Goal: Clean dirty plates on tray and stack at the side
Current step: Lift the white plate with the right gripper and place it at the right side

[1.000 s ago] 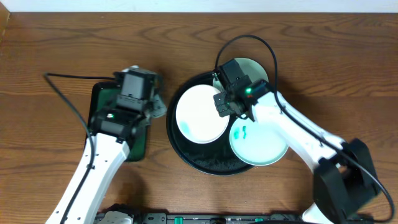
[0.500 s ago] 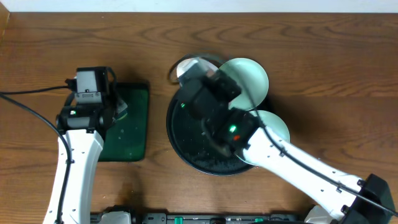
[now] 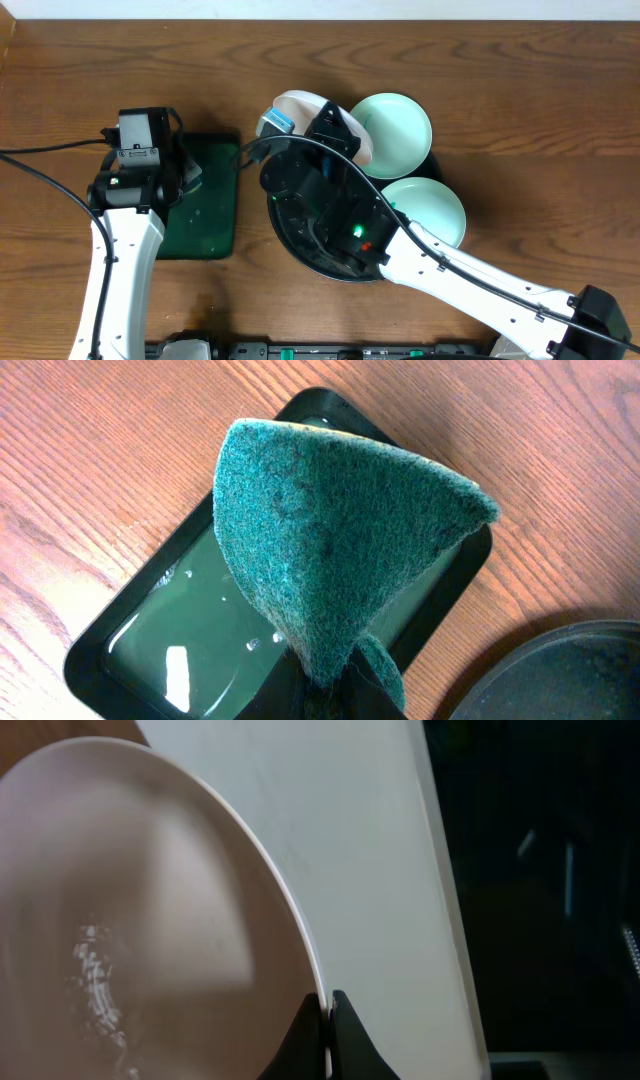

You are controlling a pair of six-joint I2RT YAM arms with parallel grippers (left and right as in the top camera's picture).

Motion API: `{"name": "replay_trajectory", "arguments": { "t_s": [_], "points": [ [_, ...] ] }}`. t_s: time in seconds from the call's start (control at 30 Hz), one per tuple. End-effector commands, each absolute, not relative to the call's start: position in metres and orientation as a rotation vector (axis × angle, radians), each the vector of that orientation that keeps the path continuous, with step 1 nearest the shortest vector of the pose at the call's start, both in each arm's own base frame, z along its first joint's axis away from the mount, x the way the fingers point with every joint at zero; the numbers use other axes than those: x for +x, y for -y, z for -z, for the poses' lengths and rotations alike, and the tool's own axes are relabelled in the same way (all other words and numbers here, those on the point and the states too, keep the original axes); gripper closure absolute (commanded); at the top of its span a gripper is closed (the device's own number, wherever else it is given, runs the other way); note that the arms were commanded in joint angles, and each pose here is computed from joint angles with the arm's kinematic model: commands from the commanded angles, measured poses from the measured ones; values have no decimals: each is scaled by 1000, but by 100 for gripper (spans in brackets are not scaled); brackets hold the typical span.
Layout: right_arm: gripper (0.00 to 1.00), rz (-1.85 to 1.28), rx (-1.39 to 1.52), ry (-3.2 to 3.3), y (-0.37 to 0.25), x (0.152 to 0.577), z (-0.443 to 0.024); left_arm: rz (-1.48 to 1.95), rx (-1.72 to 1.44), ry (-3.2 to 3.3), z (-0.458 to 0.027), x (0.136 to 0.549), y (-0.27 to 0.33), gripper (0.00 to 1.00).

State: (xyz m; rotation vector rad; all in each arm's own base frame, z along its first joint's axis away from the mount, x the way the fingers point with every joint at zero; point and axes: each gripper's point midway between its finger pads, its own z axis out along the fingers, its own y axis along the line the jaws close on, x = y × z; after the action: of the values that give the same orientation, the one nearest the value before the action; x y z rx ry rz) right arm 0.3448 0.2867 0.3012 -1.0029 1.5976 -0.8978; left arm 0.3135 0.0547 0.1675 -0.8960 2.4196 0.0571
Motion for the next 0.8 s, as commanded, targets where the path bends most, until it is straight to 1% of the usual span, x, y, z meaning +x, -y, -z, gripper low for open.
{"name": "replay_trajectory", "arguments": {
  "t_s": [0.0, 0.1, 0.17, 0.23, 0.3, 0.33, 0.4, 0.43, 0.53, 0.63, 0.77],
  "points": [
    [99, 757, -869, -1710, -275, 353, -294, -77, -888, -2429, -165, 312, -57, 93],
    [99, 384, -821, -1978, -267, 363, -241, -77, -888, -2430, -165, 312, -57, 93],
    [99, 23, -796, -2172, -265, 366, -210, -77, -888, -2430, -165, 312, -57, 93],
    [99, -280, -717, -2281, -254, 373, -202, -77, -888, -2430, -165, 312, -57, 93],
    [99, -456, -525, -2352, -225, 390, -203, -77, -888, -2430, -165, 312, -57, 93],
    [99, -505, -389, -2382, -199, 402, -204, -77, -888, -2430, -165, 312, -57, 93],
    [99, -539, -176, -2416, -149, 420, -203, -78, -888, -2431, -165, 312, -57, 93],
    [99, -527, -53, -2430, -110, 429, -199, -78, -888, -2431, -165, 312, -57, 93],
    [99, -467, 166, -2448, -34, 436, -187, -78, -888, -2431, -165, 312, -57, 93],
    [99, -388, 275, -2455, 25, 436, -170, -77, -888, -2430, -165, 312, -57, 93],
    [99, -334, 376, -2461, 74, 437, -149, -77, -888, -2430, -165, 312, -57, 93]
  ]
}}
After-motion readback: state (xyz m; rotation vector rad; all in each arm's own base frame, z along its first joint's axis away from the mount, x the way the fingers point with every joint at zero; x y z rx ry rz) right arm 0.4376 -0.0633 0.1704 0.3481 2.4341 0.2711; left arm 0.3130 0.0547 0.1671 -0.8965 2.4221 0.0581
